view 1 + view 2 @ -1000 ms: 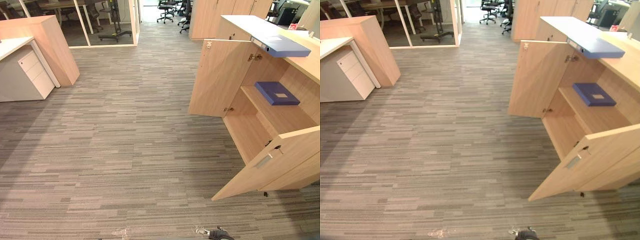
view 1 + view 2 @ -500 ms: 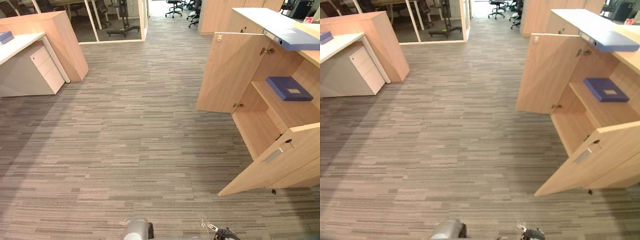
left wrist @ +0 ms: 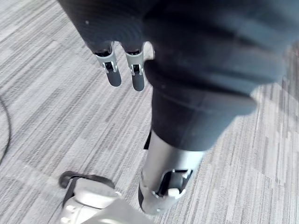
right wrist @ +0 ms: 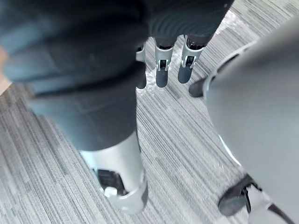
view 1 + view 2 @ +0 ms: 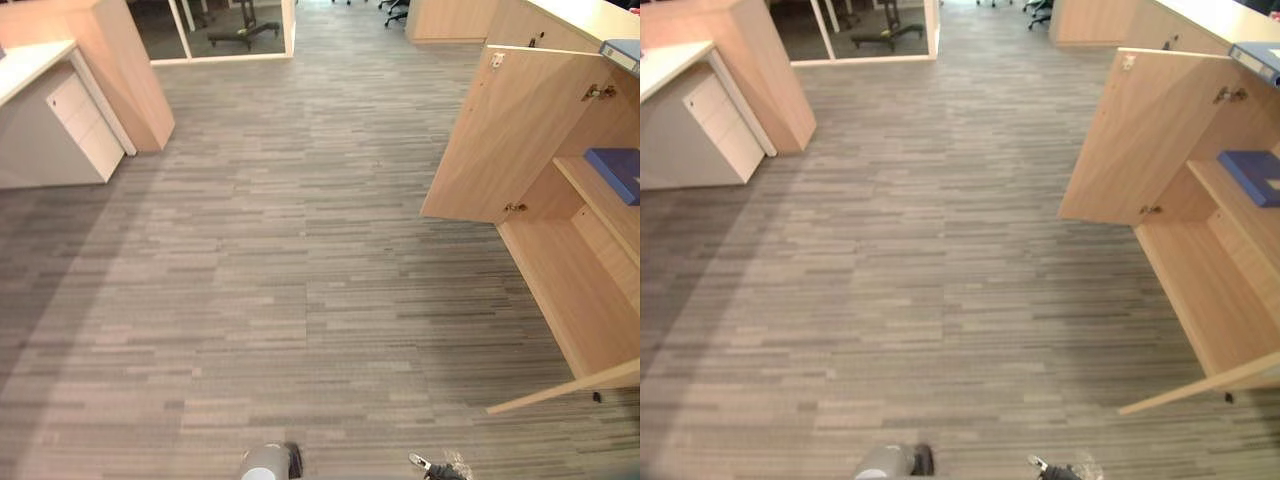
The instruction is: Walk over to the cabinet, pick up the folder, carry it to the office cabinet, place the folder inside the office cabinet, then close the office cabinet door
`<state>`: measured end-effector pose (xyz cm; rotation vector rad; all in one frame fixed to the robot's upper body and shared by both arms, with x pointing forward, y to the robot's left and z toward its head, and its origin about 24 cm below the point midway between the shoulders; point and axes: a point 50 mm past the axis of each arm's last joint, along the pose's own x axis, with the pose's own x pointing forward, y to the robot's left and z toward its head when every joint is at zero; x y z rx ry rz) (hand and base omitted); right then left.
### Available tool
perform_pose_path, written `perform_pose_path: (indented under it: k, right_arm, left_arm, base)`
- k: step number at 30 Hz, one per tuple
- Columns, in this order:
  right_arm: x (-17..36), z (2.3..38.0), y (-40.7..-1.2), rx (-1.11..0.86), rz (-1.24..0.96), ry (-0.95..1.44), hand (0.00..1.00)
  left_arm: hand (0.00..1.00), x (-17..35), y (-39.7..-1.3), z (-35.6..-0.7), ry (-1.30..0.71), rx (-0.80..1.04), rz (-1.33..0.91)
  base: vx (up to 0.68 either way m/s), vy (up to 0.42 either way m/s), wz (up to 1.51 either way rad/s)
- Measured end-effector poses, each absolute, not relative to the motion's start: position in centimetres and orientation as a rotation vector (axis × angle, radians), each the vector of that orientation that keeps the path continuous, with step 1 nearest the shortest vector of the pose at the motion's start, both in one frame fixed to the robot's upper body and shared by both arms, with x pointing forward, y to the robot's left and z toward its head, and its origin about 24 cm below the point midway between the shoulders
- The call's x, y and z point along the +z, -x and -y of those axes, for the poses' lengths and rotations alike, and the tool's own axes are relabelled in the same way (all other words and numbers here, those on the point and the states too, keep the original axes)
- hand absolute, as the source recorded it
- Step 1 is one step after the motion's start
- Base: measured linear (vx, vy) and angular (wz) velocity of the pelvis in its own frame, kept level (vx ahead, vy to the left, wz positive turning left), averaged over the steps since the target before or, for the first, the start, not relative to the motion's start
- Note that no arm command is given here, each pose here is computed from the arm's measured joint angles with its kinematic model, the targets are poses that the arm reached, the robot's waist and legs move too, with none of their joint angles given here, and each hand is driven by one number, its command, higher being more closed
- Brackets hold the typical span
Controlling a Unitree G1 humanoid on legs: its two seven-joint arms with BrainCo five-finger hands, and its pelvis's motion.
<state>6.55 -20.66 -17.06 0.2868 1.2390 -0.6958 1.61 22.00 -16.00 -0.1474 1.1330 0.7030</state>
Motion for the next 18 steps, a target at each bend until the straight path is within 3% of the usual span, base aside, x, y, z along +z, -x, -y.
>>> perform_pose_path:
  k: [5, 8, 13, 15, 18]
  right_arm:
    - [-16.2, 22.8, -8.3, -0.701, -1.151, -0.226, 0.00]
    - [-15.9, 22.0, -10.2, -0.622, -1.126, -0.186, 0.00]
    - [-15.0, 20.8, -13.5, -0.530, -1.036, -0.153, 0.00]
    - [-15.3, 19.6, -13.2, -0.492, -1.052, -0.149, 0.00]
    - [-15.5, 19.8, -12.6, -0.507, -1.063, -0.150, 0.00]
  left_arm:
    - [0.00, -16.0, -2.0, -21.8, 0.135, 0.673, -1.126]
    - [0.00, -16.0, -3.5, -22.0, 0.076, 0.590, -1.124]
    - [0.00, -15.8, -5.9, -21.8, 0.035, 0.521, -1.082]
    - [0.00, -15.5, -6.0, -23.1, -0.015, 0.520, -1.071]
    - [0.00, -15.8, -6.1, -22.3, -0.036, 0.486, -1.093]
  base:
    - [0.30, 0.206, -0.15]
    - [0.29, 0.027, 0.09]
    - [0.16, -0.135, 0.00]
    - [0.22, -0.235, 0.00]
    - [0.27, -0.258, -0.36]
